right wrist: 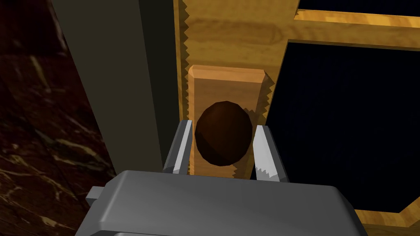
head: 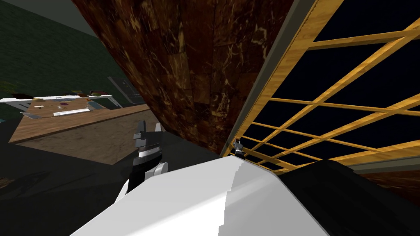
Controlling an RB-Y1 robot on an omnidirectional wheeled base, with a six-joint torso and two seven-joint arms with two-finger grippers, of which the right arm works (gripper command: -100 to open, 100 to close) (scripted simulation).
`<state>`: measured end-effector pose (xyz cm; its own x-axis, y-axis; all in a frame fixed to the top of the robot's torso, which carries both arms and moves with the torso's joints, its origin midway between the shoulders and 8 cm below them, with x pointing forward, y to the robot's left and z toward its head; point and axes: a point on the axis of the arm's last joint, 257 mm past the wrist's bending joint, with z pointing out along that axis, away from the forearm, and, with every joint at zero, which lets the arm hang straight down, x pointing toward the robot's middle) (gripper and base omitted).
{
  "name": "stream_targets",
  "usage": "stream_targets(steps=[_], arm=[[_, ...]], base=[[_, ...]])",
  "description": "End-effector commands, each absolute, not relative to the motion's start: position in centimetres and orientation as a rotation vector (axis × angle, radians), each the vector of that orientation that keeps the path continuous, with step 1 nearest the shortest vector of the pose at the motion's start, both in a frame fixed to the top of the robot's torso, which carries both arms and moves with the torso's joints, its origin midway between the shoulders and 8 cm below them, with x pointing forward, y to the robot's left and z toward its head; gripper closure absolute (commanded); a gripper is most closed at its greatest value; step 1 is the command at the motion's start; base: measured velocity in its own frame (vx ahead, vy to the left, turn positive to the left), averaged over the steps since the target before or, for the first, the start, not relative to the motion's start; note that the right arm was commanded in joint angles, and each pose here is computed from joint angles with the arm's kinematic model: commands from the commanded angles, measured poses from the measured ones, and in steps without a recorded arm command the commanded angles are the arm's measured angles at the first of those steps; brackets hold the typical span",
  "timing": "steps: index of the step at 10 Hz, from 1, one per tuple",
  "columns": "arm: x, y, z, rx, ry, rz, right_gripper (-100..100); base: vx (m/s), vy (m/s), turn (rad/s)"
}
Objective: Pull the door open
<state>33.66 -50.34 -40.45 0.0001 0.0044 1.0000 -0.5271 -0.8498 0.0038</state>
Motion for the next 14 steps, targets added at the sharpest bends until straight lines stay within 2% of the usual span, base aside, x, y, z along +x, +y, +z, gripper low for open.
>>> stream_targets(steps=[1, 14], arm=[[33.6, -50.4, -40.4, 1.904, -0.540, 1.906, 100], [35.5, -45.5, -40.1, 2.043, -0.344, 2.043, 100]], base=[[0.000, 0.000, 0.000], [-0.199, 0.006, 0.058]])
